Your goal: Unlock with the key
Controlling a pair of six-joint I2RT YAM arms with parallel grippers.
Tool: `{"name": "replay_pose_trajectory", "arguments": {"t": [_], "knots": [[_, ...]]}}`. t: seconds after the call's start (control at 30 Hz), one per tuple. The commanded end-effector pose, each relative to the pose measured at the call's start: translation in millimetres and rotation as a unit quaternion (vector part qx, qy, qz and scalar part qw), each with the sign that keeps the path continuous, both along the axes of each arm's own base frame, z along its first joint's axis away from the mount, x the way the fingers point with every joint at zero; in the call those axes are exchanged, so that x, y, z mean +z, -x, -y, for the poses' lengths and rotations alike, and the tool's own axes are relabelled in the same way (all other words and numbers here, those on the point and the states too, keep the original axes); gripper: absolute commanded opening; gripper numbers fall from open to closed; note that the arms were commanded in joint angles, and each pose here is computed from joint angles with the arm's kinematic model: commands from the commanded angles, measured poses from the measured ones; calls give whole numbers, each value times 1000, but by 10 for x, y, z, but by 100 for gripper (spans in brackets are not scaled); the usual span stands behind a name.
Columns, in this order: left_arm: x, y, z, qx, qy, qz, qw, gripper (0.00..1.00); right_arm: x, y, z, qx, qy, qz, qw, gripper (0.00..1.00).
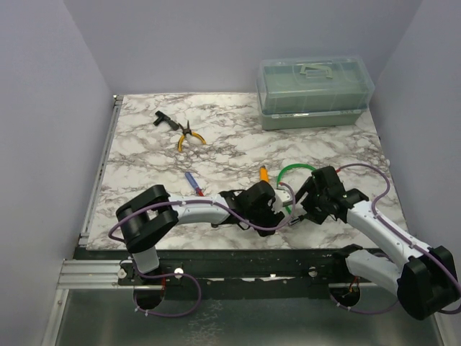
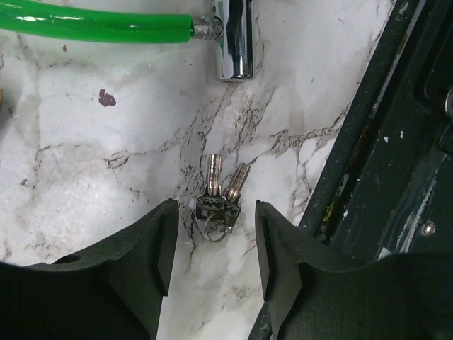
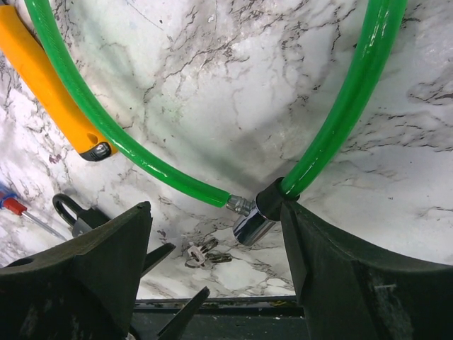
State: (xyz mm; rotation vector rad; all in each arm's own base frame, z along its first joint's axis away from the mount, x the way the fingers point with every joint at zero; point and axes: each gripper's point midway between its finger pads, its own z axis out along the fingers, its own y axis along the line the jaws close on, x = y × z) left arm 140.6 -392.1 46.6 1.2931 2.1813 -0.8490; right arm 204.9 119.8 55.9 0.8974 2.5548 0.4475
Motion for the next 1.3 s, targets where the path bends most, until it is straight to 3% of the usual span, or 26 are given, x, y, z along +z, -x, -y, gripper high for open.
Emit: {"name": "replay_pose_trajectory", "arguments": {"t": [0.0,0.5,0.87,0.97,1.17,1.27], "knots": [[-83,-34,84,-12,-12,20,1000,52,-10,42,-26,15,-5,1,1000,79],[-402,-58,-29,9,-69,44,997,36,-15,39,-95,30,-17,-3,999,78],[-561,11,-142,15,-103,69,992,40,-41,47,-106,31,-19,-6,999,78],[-627,-68,-201,37,-121,87,988,34,-51,56,-100,29,-18,-8,999,78],[-723,-88,-265,51,-141,99,984,9,-87,86,-80,26,-16,-11,999,77],[-702,-80,-242,50,-137,98,984,1,-89,84,-79,26,-16,-11,999,77]]}}
